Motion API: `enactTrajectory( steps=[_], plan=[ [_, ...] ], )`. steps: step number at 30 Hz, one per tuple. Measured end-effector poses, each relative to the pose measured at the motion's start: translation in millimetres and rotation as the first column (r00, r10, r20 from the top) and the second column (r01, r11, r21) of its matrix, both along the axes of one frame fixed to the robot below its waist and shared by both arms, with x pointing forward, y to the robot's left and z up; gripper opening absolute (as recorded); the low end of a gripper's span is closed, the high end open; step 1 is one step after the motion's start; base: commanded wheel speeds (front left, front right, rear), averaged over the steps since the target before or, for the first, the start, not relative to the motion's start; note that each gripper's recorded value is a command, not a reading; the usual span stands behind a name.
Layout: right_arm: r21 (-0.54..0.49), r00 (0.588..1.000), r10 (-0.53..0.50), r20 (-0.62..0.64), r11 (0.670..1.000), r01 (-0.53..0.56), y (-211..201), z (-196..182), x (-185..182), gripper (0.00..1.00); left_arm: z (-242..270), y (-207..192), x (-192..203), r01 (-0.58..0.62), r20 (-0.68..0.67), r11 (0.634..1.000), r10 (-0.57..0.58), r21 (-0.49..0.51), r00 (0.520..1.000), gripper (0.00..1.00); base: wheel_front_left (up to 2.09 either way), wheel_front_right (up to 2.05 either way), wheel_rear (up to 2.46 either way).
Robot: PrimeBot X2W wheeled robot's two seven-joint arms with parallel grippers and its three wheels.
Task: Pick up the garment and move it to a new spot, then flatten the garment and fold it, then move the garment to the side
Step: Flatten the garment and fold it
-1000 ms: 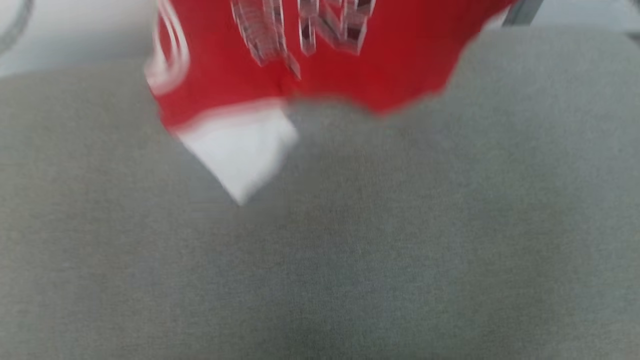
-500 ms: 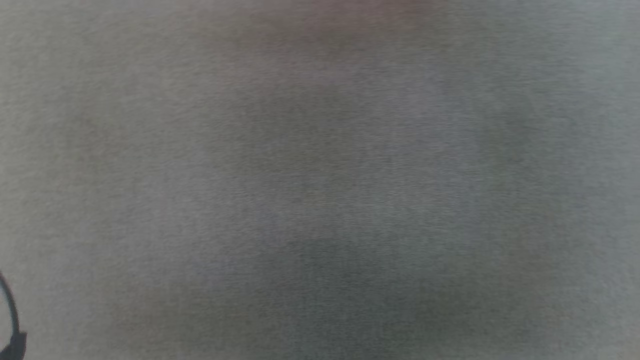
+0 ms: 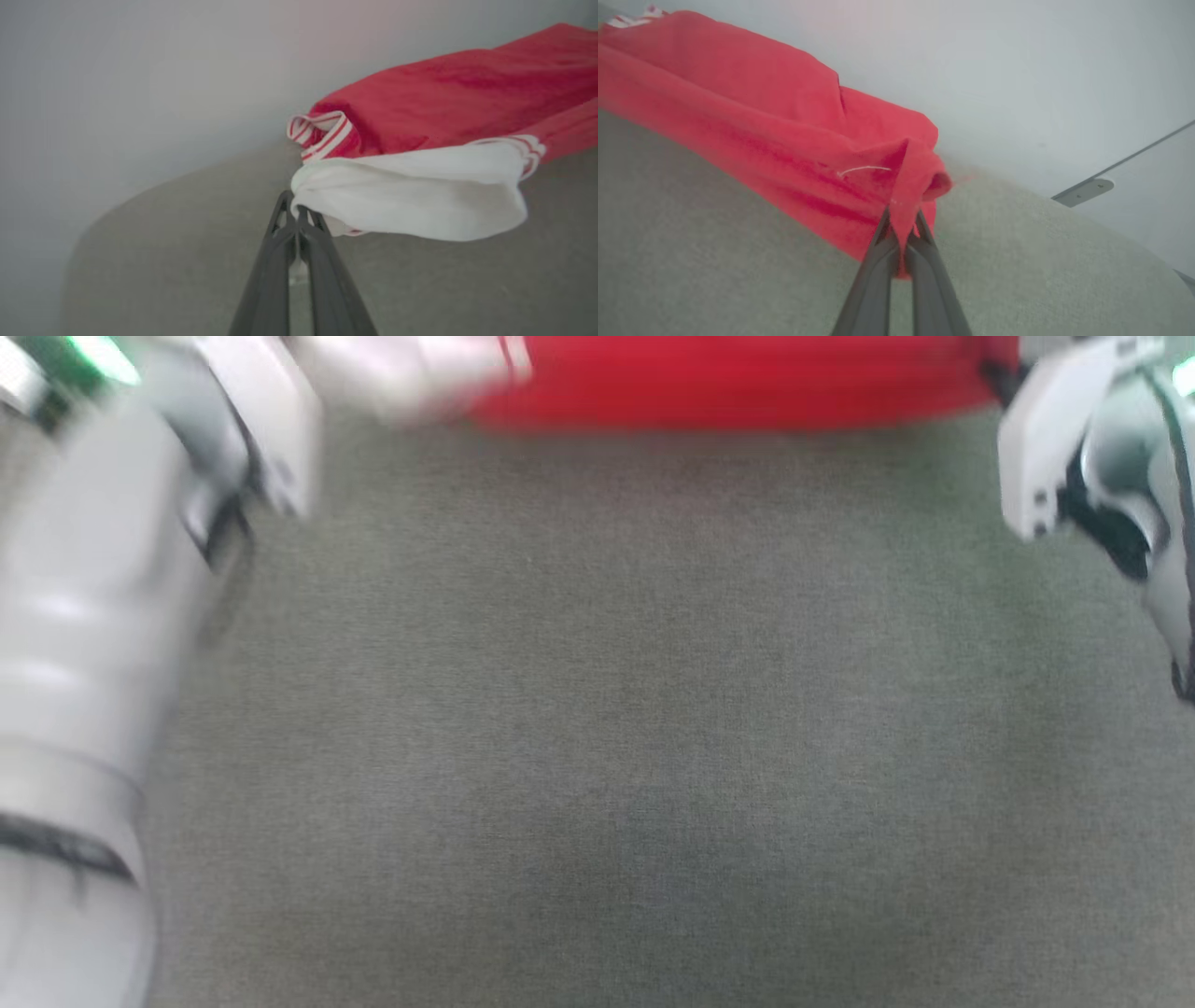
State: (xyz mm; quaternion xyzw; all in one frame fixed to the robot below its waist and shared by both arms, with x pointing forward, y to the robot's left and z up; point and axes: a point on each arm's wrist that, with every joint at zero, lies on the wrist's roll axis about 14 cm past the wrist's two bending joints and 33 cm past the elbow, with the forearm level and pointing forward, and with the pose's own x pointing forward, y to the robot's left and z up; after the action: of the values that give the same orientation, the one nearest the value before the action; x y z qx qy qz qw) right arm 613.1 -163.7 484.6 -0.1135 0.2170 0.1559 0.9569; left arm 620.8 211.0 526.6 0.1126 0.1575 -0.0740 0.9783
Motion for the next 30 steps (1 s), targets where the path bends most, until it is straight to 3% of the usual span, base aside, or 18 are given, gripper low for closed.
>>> enactTrajectory(
  steps=[6, 13, 18, 30],
  plan=[
    [0.028, 0.992, 0.039, -0.119, 0.999, -0.036, 0, -25, -38, 0.0, -69, 7, -63, -0.028, -0.272, 0.998, 0.011, -0.056, 0.962, 0.0, 0.0, 0.0, 0.0],
    [0.044, 0.962, 0.072, -0.265, 0.997, -0.062, -10, -55, -92, 0.0, -130, 16, -146, -0.067, -0.488, 0.992, 0.007, -0.105, 0.873, 0.0, 0.0, 0.0, 0.0],
    [0.067, 0.926, 0.087, -0.367, 0.995, -0.067, -21, -76, -137, 0.0, -150, 9, -205, -0.122, -0.566, 0.983, 0.025, -0.136, 0.824, 0.0, 0.0, 0.0, 0.0],
    [0.124, 0.88, 0.094, -0.466, 0.991, -0.04, -39, -96, -199, 0.0, -160, -29, -324, -0.193, -0.74, 0.966, 0.003, -0.171, 0.673, 0.0, 0.0, 0.0, 0.0]
  ],
)
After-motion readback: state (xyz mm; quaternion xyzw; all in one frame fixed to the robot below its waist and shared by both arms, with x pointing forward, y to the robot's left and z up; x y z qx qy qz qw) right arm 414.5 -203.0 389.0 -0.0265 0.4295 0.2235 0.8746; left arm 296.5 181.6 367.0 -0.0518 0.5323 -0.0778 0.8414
